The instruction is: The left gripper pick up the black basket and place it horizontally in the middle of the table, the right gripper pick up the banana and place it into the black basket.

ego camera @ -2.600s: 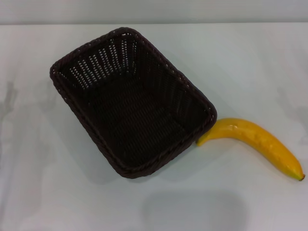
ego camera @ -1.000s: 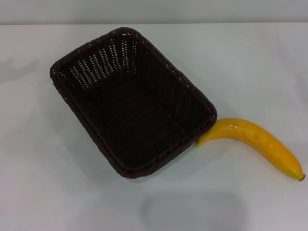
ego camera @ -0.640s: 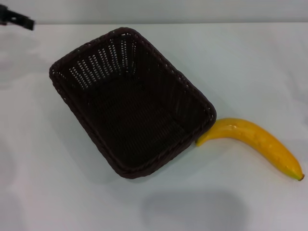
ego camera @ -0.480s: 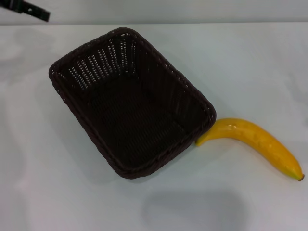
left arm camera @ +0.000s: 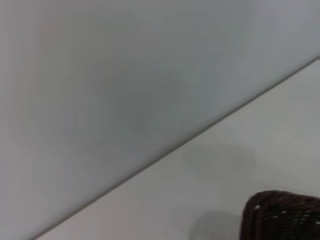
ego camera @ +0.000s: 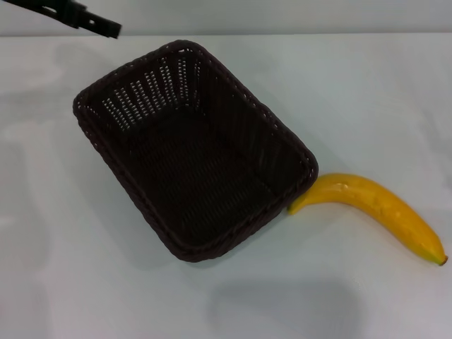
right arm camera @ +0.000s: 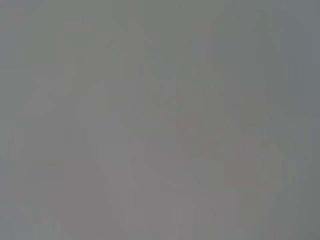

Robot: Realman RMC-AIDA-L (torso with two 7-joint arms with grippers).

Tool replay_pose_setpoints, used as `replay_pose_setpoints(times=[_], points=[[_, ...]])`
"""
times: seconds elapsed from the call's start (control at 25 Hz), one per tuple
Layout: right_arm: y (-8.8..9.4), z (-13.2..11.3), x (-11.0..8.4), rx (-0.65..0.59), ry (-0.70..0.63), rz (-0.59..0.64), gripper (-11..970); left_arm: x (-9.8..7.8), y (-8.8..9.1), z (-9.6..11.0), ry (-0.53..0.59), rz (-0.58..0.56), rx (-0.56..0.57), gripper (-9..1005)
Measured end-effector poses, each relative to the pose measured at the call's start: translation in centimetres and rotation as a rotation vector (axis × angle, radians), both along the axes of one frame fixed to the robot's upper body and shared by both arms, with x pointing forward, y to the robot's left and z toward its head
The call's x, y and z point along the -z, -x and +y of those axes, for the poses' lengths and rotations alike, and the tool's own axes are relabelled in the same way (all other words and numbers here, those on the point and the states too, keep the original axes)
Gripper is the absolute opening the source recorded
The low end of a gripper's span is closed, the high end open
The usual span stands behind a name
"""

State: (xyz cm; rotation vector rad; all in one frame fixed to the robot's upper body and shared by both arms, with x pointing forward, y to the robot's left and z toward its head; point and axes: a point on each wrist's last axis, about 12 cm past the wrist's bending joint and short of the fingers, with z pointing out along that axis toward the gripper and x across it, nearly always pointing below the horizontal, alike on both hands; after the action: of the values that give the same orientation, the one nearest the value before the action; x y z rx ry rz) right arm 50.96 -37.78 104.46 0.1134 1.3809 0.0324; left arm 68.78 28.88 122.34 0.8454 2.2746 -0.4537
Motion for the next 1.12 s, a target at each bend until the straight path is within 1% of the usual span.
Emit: replay_pose_setpoints(times=[0.08, 0.2, 0.36, 0.48, 0.84, 1.0, 1.12], points=[[-0.4, 0.2, -0.2, -0.007, -0.001, -0.009, 855, 0.5, 0.1, -0.2, -0.001, 0.002, 0.012, 882], [-0.7, 0.5, -0.3, -0.015, -0.005, -0.013, 854, 2.2, 0.3, -0.8, -0.002, 0.002, 0.025, 882], [-1.0, 0.9, -0.2, -0.022, -0.016, -0.005, 854, 5.0, 1.1, -2.0, -0.009, -0.048, 0.085, 882], [-1.2, 1.3, -0.2, -0.035, -0.025, -0.006, 854, 6.2, 1.6, -2.3, -0.005, -0.044, 0.098, 881], [-0.9, 1.6, 0.0, -0.05, -0.037, -0.001, 855, 7.3, 1.8, -2.0, -0.015, -0.055, 0.073, 881], [-0.6, 1.8, -0.1, -0.057, -0.039, -0.022, 855, 8.3, 2.1, -2.3, -0.031, -0.028, 0.093, 880], [-0.3, 1.8, -0.2, -0.062, -0.042, -0.043, 855, 8.6, 2.2, -2.4, -0.047, -0.032, 0.101, 880]])
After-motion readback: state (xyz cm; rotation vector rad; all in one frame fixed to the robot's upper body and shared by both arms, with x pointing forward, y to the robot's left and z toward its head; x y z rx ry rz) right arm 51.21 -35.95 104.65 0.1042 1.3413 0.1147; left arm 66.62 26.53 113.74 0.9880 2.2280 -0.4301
